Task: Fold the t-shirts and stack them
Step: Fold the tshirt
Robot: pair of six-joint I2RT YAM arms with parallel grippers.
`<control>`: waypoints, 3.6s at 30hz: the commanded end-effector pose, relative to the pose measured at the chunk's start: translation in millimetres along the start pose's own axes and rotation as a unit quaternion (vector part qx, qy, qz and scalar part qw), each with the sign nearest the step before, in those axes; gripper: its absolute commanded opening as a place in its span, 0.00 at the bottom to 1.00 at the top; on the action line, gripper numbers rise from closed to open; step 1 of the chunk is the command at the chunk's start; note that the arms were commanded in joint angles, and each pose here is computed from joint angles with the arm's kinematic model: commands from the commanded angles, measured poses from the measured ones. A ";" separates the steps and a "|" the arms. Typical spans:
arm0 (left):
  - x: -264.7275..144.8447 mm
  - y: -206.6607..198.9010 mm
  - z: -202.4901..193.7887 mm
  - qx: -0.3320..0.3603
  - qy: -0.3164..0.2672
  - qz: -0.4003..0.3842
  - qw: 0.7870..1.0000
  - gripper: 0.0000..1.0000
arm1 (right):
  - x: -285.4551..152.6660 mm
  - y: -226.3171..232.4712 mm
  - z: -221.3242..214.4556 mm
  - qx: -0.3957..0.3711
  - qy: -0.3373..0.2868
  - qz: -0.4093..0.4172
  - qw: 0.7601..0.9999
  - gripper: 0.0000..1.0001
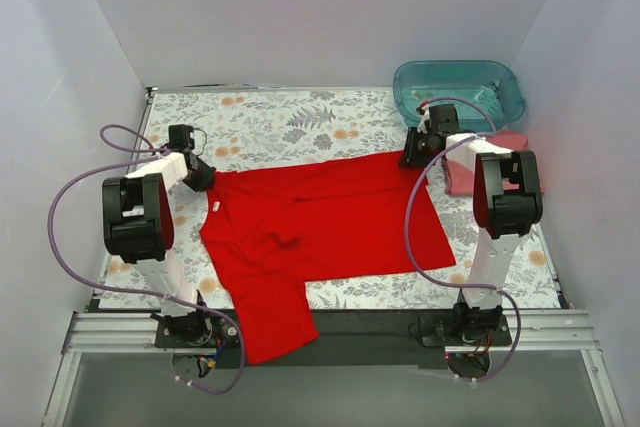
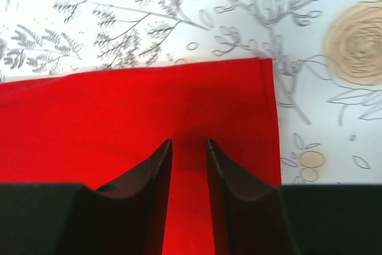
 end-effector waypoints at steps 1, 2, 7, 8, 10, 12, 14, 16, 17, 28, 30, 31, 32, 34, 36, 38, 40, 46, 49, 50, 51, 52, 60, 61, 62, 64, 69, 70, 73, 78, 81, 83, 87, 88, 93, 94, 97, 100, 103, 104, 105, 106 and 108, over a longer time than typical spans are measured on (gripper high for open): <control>24.5 12.3 9.4 0.005 -0.011 0.059 0.998 0.01 | 7.5 -33.7 -14.3 0.057 0.011 -0.049 0.997 0.36; 25.8 5.7 17.6 0.005 -0.018 0.056 0.998 0.01 | 5.7 -41.5 -11.8 0.066 0.007 -0.055 0.996 0.36; 43.4 -8.8 27.9 0.011 -0.001 0.045 0.999 0.01 | 3.4 -48.3 5.7 0.064 -0.013 -0.060 0.996 0.37; 43.1 -12.7 30.0 0.012 -0.001 0.039 0.999 0.02 | 1.4 -44.5 11.8 0.058 -0.019 -0.048 0.997 0.38; 36.8 -22.1 37.8 0.017 -0.008 0.018 1.000 0.07 | -5.6 -35.5 20.2 0.049 -0.030 -0.029 0.998 0.38; 28.2 -28.1 42.4 0.023 -0.015 0.004 1.000 0.20 | -12.7 -28.3 25.4 0.040 -0.039 -0.019 0.998 0.40; 11.0 -38.4 47.6 0.040 -0.028 -0.020 0.999 0.30 | -25.8 -11.2 30.7 0.027 -0.052 0.005 0.998 0.41; -5.2 -47.1 47.8 0.053 -0.040 -0.033 0.997 0.43 | -37.6 2.9 27.7 0.026 -0.056 0.024 0.998 0.41; -22.0 -51.1 50.0 0.060 -0.053 -0.046 0.996 0.48 | -40.3 15.8 22.7 0.021 -0.051 0.043 0.998 0.41; -117.5 -22.5 -51.6 0.114 -0.014 -0.098 0.989 0.57 | -57.5 138.5 -82.8 0.018 0.052 0.254 0.966 0.43; -115.5 -0.8 -82.8 0.106 0.023 -0.100 0.989 0.57 | -55.5 153.6 -95.7 0.022 0.061 0.280 0.958 0.43; -123.8 5.4 -88.3 0.093 0.015 -0.111 0.989 0.57 | -54.8 165.2 -108.4 0.025 0.073 0.290 0.954 0.43; -123.1 11.7 -94.6 0.090 0.017 -0.110 0.990 0.57 | -54.0 173.1 -112.4 0.034 0.065 0.299 0.951 0.44; -118.8 25.1 -112.4 0.082 0.037 -0.109 0.990 0.57 | -51.0 190.5 -126.7 0.030 0.079 0.305 0.949 0.44; -114.5 28.1 -122.7 0.079 0.057 -0.118 0.988 0.57 | -44.5 201.8 -131.8 0.042 0.082 0.300 0.950 0.46; -108.6 32.7 -132.1 0.072 0.077 -0.118 0.987 0.57 | -40.4 212.3 -139.4 0.046 0.085 0.295 0.951 0.48; -104.0 33.1 -135.8 0.071 0.079 -0.122 0.987 0.56 | -35.9 220.5 -145.3 0.060 0.087 0.297 0.949 0.51; -91.4 29.6 -140.7 0.069 0.101 -0.120 0.985 0.47 | -22.6 239.3 -160.2 0.080 0.102 0.319 0.939 0.51; -88.9 27.2 -140.5 0.068 0.101 -0.124 0.985 0.38 | -18.5 244.6 -161.5 0.090 0.106 0.333 0.933 0.51; -88.2 27.1 -141.0 0.068 0.103 -0.123 0.985 0.37 | -17.6 245.2 -162.1 0.092 0.107 0.333 0.932 0.51; -86.8 26.7 -141.3 0.068 0.105 -0.122 0.985 0.36 | -14.1 244.4 -163.2 0.094 0.108 0.331 0.933 0.51; -85.9 27.3 -142.6 0.069 0.109 -0.119 0.984 0.36 | -12.5 244.7 -164.5 0.095 0.111 0.331 0.932 0.51; -85.1 30.2 -145.3 0.070 0.114 -0.113 0.984 0.34 | -2.9 249.3 -170.3 0.118 0.121 0.334 0.927 0.50; -85.4 30.3 -145.2 0.070 0.115 -0.114 0.984 0.34 | -2.9 250.4 -170.9 0.118 0.120 0.336 0.927 0.50; -85.1 30.5 -145.4 0.071 0.115 -0.113 0.984 0.34 | -2.8 250.9 -170.7 0.118 0.120 0.338 0.926 0.50; -84.5 32.4 -146.3 0.071 0.116 -0.107 0.985 0.34 | -2.1 252.6 -169.8 0.122 0.120 0.342 0.924 0.50; -83.5 33.2 -146.7 0.073 0.117 -0.104 0.985 0.37 | -1.1 256.9 -169.7 0.123 0.122 0.351 0.920 0.50; -83.1 33.3 -147.1 0.074 0.119 -0.103 0.985 0.36 | -0.7 257.6 -170.0 0.124 0.123 0.352 0.920 0.50; -82.6 32.8 -146.6 0.075 0.121 -0.103 0.985 0.30 | 0.7 259.0 -170.9 0.129 0.126 0.355 0.917 0.50; -88.8 30.6 -142.2 0.078 0.108 -0.109 0.985 0.02 | 2.0 261.3 -170.9 0.132 0.130 0.360 0.914 0.50; -94.8 30.0 -137.9 0.082 0.098 -0.107 0.986 0.00 | 1.9 261.8 -173.1 0.130 0.135 0.361 0.913 0.49; -98.6 30.7 -135.6 0.087 0.095 -0.101 0.986 0.00 | 2.8 259.9 -176.6 0.130 0.140 0.359 0.913 0.49; -106.8 28.4 -130.1 0.094 0.087 -0.102 0.986 0.00 | 4.2 256.9 -179.9 0.131 0.143 0.356 0.914 0.45; -109.4 26.2 -127.8 0.095 0.084 -0.105 0.986 0.00 | 3.9 257.3 -180.1 0.130 0.145 0.358 0.913 0.42; -112.8 27.9 -125.1 0.104 0.084 -0.091 0.987 0.00 | 2.5 258.2 -180.8 0.127 0.148 0.362 0.912 0.33; -113.0 28.0 -124.6 0.104 0.083 -0.091 0.987 0.00 | 2.0 257.7 -181.6 0.127 0.150 0.362 0.911 0.30; -112.0 27.8 -126.1 0.106 0.090 -0.089 0.986 0.00 | 0.9 256.2 -184.5 0.126 0.155 0.362 0.911 0.21; -113.1 27.0 -124.9 0.107 0.092 -0.088 0.986 0.00 | -1.7 255.1 -184.9 0.123 0.157 0.364 0.910 0.10; -116.4 25.0 -122.5 0.113 0.091 -0.089 0.985 0.00 | -3.8 253.9 -187.1 0.122 0.160 0.364 0.909 0.01; -116.9 26.6 -122.4 0.114 0.092 -0.084 0.986 0.00 | -5.1 254.2 -186.6 0.121 0.159 0.365 0.909 0.01; -117.3 26.8 -121.8 0.115 0.091 -0.082 0.986 0.00 | -5.9 254.7 -186.0 0.120 0.157 0.367 0.909 0.01; -117.0 27.6 -120.9 0.119 0.088 -0.078 0.986 0.00 | -5.8 254.1 -186.5 0.120 0.158 0.366 0.909 0.01; -115.0 29.4 -121.7 0.120 0.088 -0.072 0.986 0.00 | -5.6 253.7 -186.0 0.120 0.157 0.366 0.910 0.01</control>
Point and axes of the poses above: each gripper's point midway between its finger pads, its own x axis out along the fingers, its own y axis along the line the jaws close on, z = x × y, the point moved 7 cm from there along -x, back along the fingers, and after that the axes turned 4 degrees about x, right-handed, at the moved point
